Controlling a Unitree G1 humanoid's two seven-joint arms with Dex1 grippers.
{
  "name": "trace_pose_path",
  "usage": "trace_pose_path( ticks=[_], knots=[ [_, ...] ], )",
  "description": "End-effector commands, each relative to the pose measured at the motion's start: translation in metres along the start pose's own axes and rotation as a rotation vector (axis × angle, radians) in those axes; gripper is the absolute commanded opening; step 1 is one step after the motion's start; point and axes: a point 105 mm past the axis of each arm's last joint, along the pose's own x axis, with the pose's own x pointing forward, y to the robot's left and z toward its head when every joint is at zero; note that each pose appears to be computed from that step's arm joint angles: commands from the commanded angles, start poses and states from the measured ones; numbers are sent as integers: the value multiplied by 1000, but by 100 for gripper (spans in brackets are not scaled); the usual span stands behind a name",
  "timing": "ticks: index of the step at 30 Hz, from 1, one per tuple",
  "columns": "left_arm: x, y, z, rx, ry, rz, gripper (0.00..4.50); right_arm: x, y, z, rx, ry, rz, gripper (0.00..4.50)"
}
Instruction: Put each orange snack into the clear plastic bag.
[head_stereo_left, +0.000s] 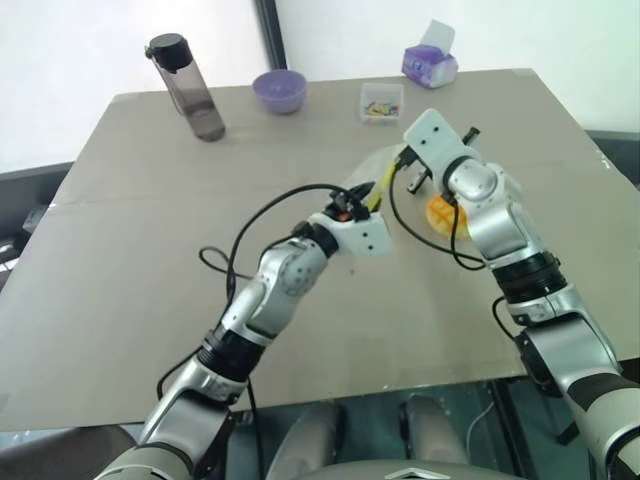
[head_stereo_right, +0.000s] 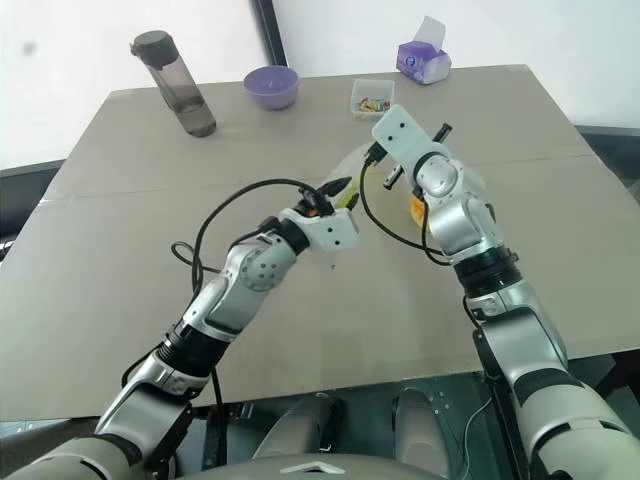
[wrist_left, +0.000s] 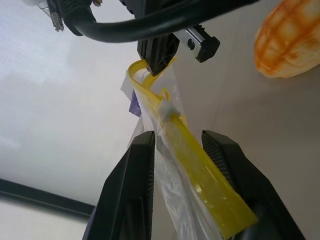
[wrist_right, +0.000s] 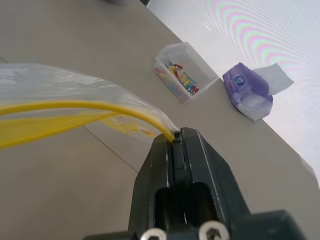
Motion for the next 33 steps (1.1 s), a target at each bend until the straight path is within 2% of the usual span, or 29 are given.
trace_pose_path(
  ticks=[1,9,16,20,26,33],
  knots=[
    [-2,13,9,11,-36,49,157,-3,-3,14,-13,-49,-15,0],
    [-5,25,6,1,-14,114,157,-2,-1,9,-9,-35,-14,0],
    [-14,23,2,-12,32,120,157,0,-7,0,98,28,-73,0],
    [-13,22,1,-10,51,121,157,-2,-15,4,112,33,-167,0],
    [-13,21,-4,3,92,128,157,-7,-12,5,281,70,-264,0],
    [-10,23,-7,17,106,141,157,-16,-14,7,352,113,-388,0]
  ],
)
